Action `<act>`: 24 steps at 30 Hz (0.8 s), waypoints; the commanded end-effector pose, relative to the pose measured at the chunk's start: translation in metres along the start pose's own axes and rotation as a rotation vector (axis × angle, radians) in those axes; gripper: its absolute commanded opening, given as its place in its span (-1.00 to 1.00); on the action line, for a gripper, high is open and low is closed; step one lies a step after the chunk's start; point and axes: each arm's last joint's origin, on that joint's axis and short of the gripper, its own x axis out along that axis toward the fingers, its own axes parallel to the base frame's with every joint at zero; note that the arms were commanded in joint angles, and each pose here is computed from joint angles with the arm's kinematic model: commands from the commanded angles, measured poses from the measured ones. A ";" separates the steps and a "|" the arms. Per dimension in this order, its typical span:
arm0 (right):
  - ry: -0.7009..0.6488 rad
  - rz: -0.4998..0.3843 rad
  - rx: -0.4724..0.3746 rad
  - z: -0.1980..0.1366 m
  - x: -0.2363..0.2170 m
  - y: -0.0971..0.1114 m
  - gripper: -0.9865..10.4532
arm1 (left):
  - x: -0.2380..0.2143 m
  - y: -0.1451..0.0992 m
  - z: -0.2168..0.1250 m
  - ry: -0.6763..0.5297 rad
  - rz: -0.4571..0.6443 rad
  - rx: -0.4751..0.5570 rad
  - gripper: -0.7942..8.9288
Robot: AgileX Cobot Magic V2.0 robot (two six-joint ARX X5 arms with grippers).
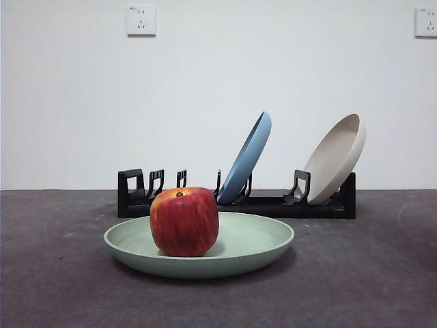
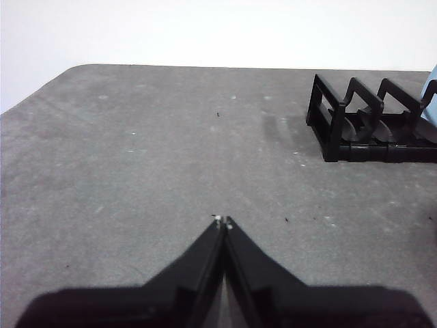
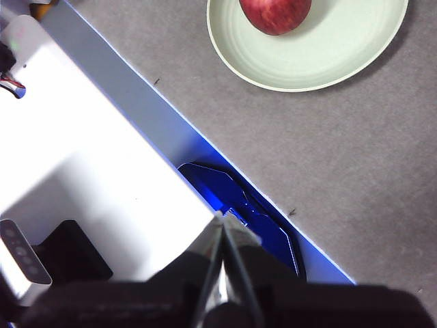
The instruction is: Take the green plate from the plate rack,put the plate on the table,take the apple from the table,put the apple in the plate
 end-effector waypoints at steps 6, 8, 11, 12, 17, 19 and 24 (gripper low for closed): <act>-0.291 -0.118 -0.082 0.012 -0.018 -0.017 -0.83 | 0.001 0.000 -0.004 0.006 0.006 -0.009 -0.84; -0.409 -0.136 -0.051 0.013 -0.025 -0.027 -0.83 | 0.001 0.000 -0.004 0.005 0.005 -0.009 -0.84; -0.538 -0.197 -0.024 0.007 -0.031 -0.044 -0.83 | 0.001 0.000 -0.004 0.005 0.006 -0.009 -0.84; -0.573 -0.223 -0.014 0.004 -0.032 -0.050 -0.83 | 0.001 0.000 -0.004 0.005 0.006 -0.009 -0.84; -0.733 -0.396 0.015 -0.026 -0.027 -0.073 -0.83 | 0.001 0.000 -0.004 0.005 0.006 -0.009 -0.84; -0.787 -0.460 0.021 -0.039 -0.019 -0.079 -0.83 | 0.001 0.000 -0.004 0.005 0.006 -0.009 -0.84; -0.898 -0.602 0.022 -0.070 0.010 -0.091 -0.83 | 0.001 0.000 -0.004 0.005 0.006 -0.009 -0.84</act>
